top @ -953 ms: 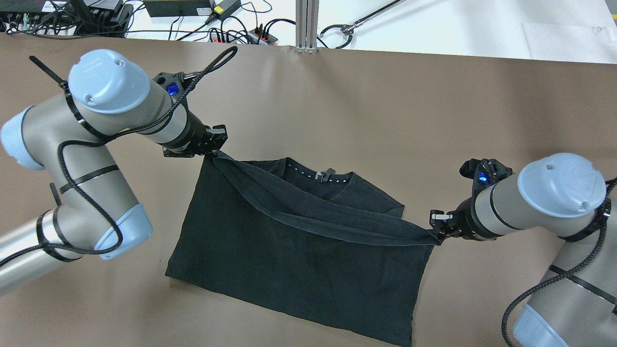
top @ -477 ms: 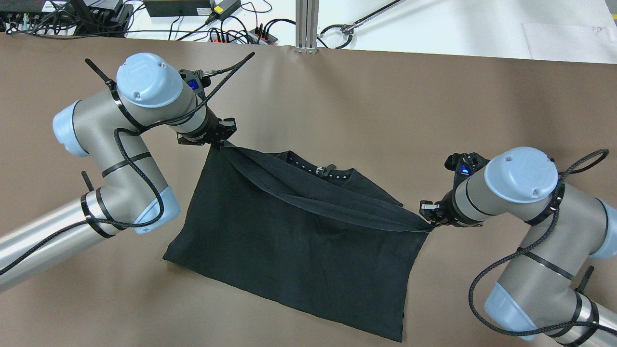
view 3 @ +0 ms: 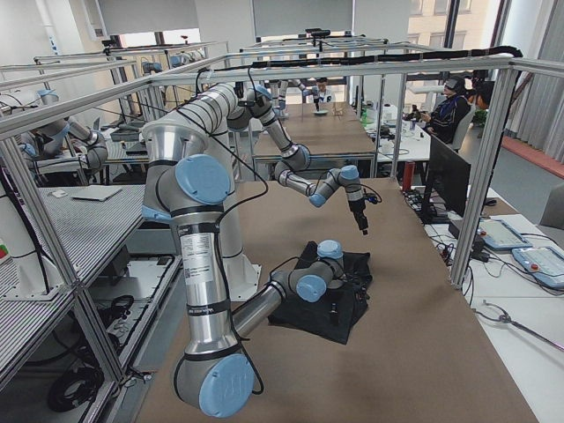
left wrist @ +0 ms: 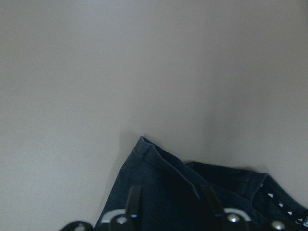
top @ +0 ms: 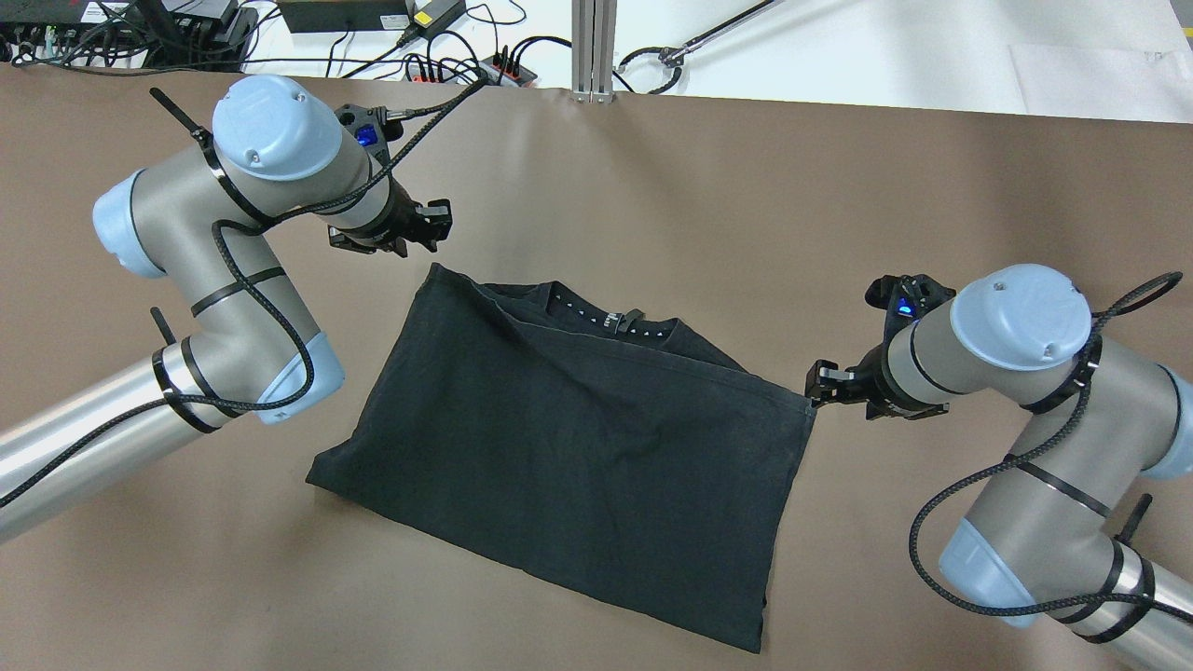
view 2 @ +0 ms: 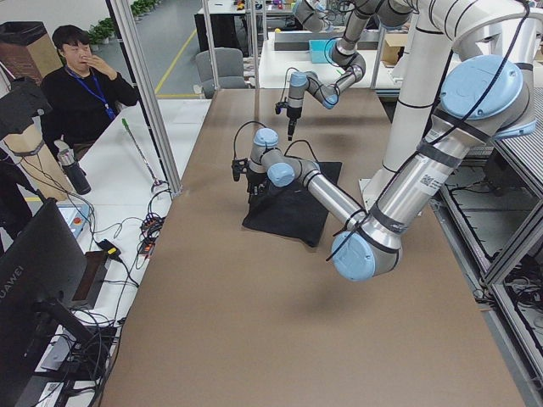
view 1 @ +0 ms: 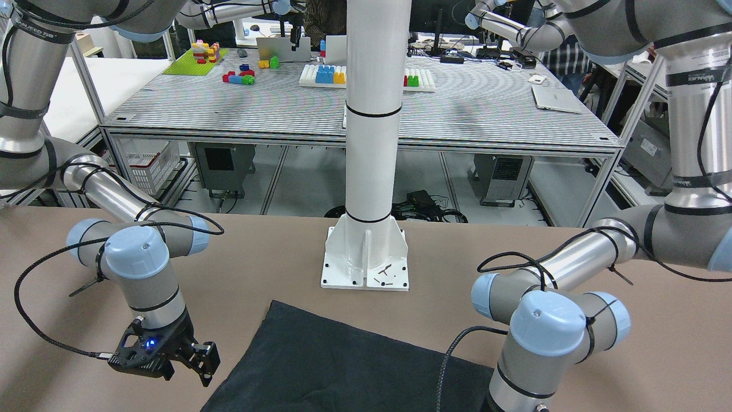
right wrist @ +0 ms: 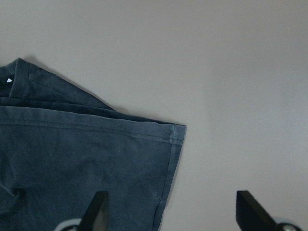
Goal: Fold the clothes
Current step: 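Release the hem and move the left gripper to the folded bundle's side edge, then grasp the bundle edge with the left gripper and drag it farther from the robot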
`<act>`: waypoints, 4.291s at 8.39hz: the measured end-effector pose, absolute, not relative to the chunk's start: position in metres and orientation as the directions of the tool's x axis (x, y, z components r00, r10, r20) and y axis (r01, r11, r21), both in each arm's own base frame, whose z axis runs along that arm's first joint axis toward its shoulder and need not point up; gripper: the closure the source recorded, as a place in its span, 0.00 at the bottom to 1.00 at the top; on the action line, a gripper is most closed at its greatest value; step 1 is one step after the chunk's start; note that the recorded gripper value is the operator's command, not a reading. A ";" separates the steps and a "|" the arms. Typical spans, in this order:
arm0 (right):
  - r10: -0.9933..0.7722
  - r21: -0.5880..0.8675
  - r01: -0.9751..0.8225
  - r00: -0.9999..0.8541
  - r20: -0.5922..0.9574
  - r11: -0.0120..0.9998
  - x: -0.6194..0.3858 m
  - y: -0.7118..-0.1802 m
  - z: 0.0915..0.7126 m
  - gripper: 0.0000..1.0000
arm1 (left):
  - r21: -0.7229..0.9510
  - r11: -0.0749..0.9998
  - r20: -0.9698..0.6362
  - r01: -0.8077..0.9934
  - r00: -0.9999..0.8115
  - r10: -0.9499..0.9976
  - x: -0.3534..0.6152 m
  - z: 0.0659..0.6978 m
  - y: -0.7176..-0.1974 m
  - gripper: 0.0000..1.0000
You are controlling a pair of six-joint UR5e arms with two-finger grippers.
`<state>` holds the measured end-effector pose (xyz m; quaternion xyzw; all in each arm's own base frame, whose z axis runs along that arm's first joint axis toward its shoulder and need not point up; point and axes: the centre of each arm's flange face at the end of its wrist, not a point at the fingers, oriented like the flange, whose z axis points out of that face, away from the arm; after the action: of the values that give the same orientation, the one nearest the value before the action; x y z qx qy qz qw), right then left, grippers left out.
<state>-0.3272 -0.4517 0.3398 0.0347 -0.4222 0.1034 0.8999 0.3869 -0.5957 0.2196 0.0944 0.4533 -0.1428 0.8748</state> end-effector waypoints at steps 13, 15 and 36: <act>0.131 0.004 -0.214 0.614 0.779 0.977 -0.325 -0.450 0.329 0.06 | 0.206 0.978 -0.864 -0.021 0.466 0.192 0.415 0.425 -0.430 0.07; 0.130 0.007 -0.215 0.616 0.777 0.977 -0.326 -0.450 0.329 0.06 | 0.207 0.978 -0.870 -0.036 0.451 0.200 0.416 0.424 -0.425 0.16; 0.125 0.011 -0.209 0.626 0.770 0.978 -0.336 -0.448 0.332 0.06 | 0.273 0.946 -0.740 0.176 0.666 0.090 0.480 0.207 -0.747 1.00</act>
<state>-0.3365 -0.4476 0.3325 0.0498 -0.4223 0.0928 0.9003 0.4803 -0.7473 0.2075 0.1630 0.4079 -0.0239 0.8980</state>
